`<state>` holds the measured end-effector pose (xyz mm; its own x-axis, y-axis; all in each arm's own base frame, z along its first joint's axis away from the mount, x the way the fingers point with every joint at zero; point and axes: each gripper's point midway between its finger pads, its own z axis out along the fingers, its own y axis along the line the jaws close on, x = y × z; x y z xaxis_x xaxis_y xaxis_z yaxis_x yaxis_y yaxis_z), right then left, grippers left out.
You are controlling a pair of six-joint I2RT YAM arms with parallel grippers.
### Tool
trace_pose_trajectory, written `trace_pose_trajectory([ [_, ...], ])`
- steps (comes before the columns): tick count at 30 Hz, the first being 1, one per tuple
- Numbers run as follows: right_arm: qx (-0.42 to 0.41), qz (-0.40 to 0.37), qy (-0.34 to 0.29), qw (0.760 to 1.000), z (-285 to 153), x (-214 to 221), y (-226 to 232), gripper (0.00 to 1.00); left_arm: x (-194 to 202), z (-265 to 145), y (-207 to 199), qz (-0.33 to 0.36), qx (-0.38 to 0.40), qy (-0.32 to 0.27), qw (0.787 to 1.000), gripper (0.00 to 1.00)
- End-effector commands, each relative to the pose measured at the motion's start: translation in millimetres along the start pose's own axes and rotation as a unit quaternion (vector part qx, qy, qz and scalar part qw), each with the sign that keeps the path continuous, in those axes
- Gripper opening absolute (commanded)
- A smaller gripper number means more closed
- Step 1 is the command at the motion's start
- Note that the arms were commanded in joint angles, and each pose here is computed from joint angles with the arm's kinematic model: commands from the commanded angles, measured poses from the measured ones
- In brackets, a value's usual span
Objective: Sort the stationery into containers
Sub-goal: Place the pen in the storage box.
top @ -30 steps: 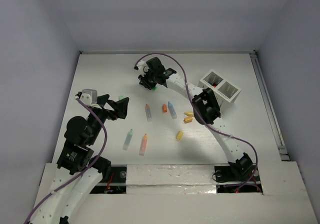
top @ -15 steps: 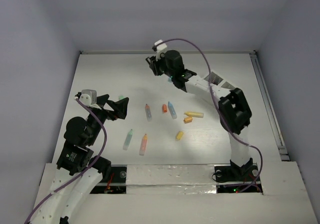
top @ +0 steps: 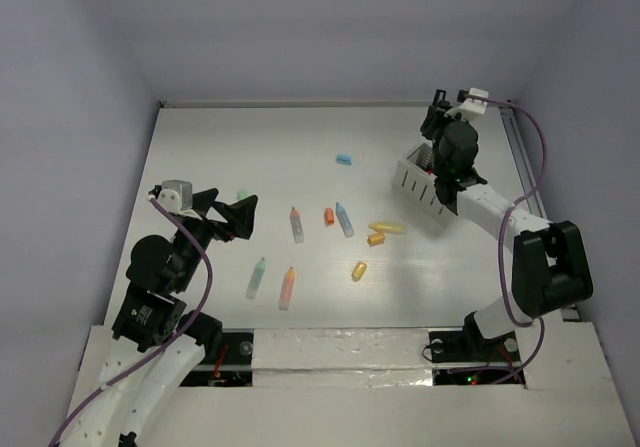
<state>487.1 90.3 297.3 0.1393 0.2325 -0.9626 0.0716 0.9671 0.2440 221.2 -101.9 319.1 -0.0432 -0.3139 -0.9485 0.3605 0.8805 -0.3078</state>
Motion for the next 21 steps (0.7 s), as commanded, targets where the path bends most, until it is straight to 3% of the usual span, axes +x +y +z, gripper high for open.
trace_pose_trajectory([
  [1, 0.036, 0.037, -0.040, 0.998, -4, -16, -23, 0.04, -25, -1, -11, -0.006, 0.018, -0.038, 0.999, 0.99],
  [10, 0.063, 0.007, 0.015, 0.998, 7, 40, -46, 0.04, -25, -1, -10, -0.005, 0.018, -0.037, 0.999, 0.99],
  [21, 0.074, 0.021, 0.041, 0.996, 2, 69, -53, 0.04, -25, 0, -10, -0.005, 0.017, -0.036, 0.999, 0.99],
])
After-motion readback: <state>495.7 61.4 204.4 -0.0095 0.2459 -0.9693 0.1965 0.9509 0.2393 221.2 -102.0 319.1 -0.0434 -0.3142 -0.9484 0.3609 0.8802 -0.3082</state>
